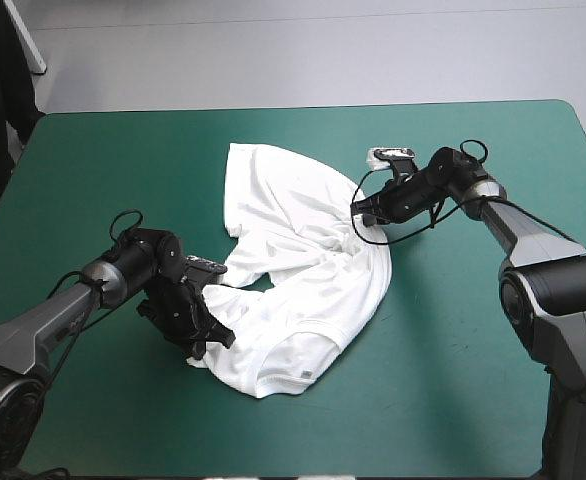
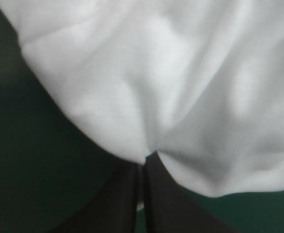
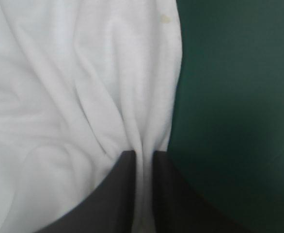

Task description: Fold the cloth

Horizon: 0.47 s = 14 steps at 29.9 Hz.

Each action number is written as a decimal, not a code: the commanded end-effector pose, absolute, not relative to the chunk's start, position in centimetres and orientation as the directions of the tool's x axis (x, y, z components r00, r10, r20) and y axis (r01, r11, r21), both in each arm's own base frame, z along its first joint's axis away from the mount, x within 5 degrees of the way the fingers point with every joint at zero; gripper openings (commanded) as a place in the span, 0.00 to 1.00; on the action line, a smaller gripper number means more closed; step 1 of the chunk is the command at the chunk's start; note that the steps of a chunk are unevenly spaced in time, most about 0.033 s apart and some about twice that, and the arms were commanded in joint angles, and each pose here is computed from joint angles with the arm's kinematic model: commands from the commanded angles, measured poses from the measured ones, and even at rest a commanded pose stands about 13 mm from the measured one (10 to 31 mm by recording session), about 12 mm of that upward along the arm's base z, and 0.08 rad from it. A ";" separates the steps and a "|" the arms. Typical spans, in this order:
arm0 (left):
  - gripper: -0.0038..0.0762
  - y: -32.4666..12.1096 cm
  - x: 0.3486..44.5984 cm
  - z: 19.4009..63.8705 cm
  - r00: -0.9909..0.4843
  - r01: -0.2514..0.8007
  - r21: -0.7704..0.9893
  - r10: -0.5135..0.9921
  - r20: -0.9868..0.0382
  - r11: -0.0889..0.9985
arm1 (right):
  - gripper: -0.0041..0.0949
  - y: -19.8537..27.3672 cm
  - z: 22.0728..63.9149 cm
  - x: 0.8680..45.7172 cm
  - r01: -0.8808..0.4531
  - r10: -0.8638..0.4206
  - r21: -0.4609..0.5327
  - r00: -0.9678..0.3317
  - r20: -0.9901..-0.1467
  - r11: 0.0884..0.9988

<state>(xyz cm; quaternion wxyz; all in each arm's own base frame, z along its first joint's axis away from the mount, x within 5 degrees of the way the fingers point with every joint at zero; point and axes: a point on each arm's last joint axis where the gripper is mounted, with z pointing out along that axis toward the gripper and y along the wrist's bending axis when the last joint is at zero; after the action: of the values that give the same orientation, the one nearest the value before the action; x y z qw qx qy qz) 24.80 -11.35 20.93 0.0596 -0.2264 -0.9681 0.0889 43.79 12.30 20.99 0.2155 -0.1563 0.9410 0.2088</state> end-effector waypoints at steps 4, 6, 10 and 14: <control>0.04 -11.8 24.8 21.9 -0.889 0.441 -0.228 0.457 0.023 0.868 | 0.03 11.5 24.5 42.9 -0.419 -0.244 0.288 -0.837 -0.489 0.861; 0.04 -11.8 24.8 22.9 -0.888 0.449 -0.228 0.459 -0.011 0.864 | 0.03 10.6 25.7 42.5 -0.424 -0.260 0.246 -0.826 -0.500 0.872; 0.04 -11.7 24.4 27.2 -0.875 0.483 -0.210 0.457 -0.162 0.850 | 0.03 7.5 29.7 41.6 -0.369 -0.198 0.211 -0.805 -0.560 0.905; 0.04 -10.9 22.7 33.2 -0.831 0.529 -0.170 0.467 -0.303 0.832 | 0.03 4.4 34.6 39.2 -0.312 -0.116 0.217 -0.775 -0.621 0.925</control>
<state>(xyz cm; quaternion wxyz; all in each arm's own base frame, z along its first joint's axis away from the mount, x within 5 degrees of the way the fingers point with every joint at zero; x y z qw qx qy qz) 24.51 -11.34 28.06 -0.0625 -0.2508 -0.9598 0.1093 41.64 6.44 27.77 0.2349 -0.1357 0.9495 0.1575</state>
